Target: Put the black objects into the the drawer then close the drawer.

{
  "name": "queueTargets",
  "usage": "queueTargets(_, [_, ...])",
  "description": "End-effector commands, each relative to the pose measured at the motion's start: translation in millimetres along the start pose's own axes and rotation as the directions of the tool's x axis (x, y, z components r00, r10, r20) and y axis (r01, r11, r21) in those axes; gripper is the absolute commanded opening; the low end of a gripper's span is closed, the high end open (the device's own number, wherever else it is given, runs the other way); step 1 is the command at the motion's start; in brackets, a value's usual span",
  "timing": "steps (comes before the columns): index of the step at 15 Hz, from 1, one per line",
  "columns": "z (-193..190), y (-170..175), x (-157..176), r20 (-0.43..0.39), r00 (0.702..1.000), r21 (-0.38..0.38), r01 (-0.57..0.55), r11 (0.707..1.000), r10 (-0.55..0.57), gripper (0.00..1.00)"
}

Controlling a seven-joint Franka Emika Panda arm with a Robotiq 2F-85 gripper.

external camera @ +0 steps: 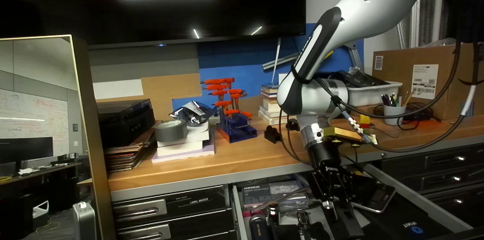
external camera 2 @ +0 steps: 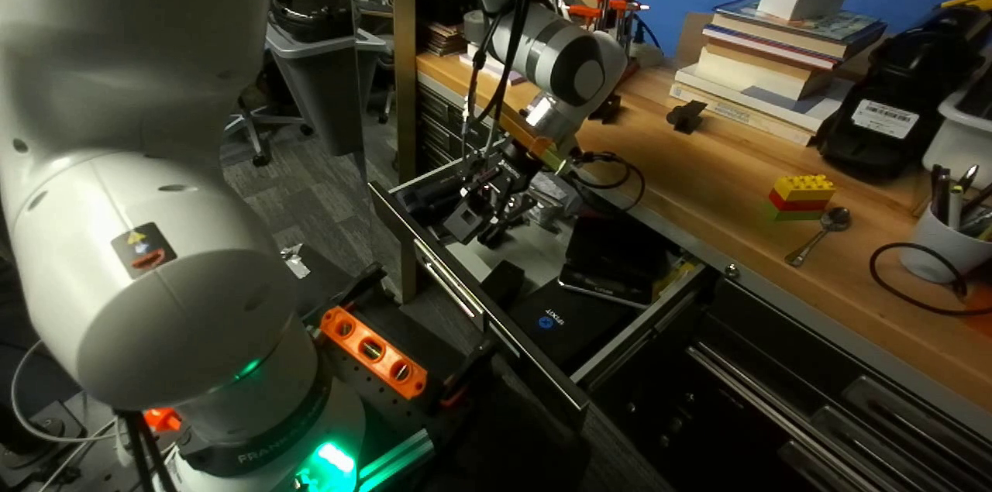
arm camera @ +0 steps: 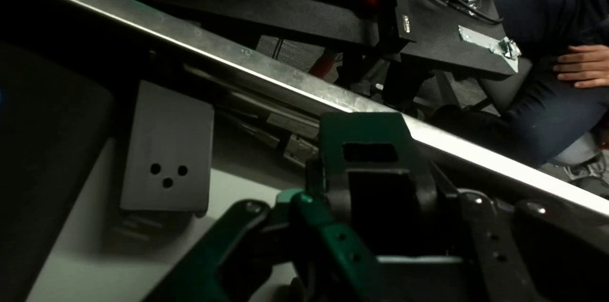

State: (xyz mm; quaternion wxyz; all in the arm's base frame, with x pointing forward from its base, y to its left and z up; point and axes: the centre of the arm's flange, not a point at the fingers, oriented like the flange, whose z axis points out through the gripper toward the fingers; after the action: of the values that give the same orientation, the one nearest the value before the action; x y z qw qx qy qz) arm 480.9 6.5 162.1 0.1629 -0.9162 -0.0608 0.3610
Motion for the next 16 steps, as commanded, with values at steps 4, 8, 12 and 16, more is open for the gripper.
queueTargets(4, [-3.0,7.9,5.7,-0.02,0.998,-0.063,-0.064,0.996,0.062,0.27])
queueTargets(8, [-2.8,18.5,0.7,-0.007,0.99,-0.108,-0.141,0.984,0.141,0.27])
queueTargets(12, [-1.1,21.2,2.2,0.004,0.985,-0.126,-0.171,0.977,0.173,0.27])
queueTargets(16, [1.0,21.5,4.0,0.01,0.978,-0.13,-0.205,0.97,0.208,0.75])
